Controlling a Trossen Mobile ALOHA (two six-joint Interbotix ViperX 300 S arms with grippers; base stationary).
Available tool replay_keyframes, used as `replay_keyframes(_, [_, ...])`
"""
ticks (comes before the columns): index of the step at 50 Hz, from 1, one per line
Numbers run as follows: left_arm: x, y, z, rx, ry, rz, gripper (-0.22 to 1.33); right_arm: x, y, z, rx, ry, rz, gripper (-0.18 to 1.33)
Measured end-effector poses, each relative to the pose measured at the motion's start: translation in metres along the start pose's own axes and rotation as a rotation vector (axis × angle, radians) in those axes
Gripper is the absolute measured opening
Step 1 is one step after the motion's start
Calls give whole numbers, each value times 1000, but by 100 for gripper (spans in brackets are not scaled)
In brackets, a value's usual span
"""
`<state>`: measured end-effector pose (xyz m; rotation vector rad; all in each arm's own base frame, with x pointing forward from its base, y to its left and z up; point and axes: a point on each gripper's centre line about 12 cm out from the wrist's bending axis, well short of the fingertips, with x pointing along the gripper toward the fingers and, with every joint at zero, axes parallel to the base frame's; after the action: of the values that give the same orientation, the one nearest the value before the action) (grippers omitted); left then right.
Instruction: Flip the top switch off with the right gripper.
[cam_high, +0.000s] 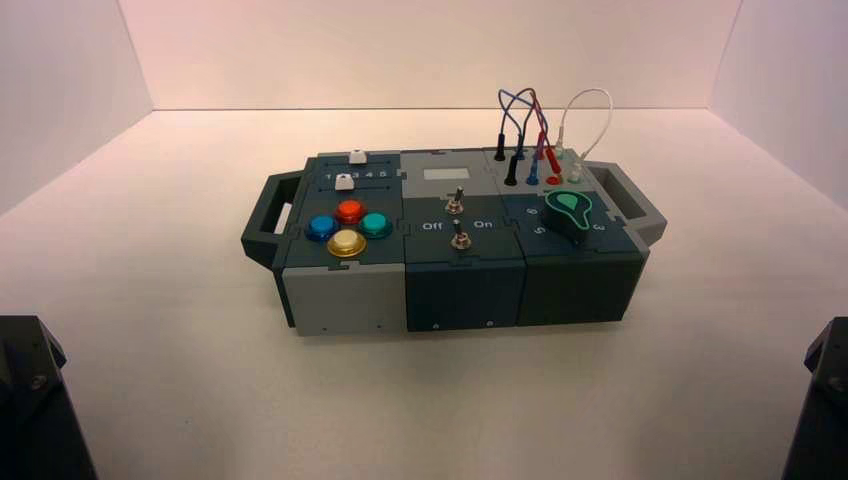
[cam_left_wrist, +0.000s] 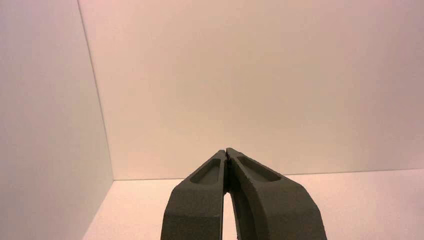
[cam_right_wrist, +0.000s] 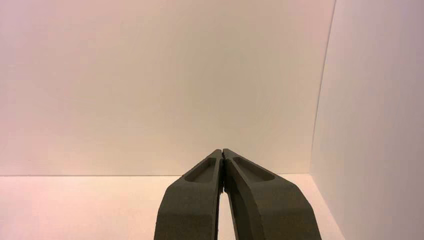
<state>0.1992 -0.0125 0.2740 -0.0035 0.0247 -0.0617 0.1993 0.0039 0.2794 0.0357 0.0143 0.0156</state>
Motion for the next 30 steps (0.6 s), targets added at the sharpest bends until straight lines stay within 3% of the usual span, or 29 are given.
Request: replay_keyframes(30, [1, -1, 0, 13, 38, -7, -18, 0, 1, -3, 0, 31, 3, -15])
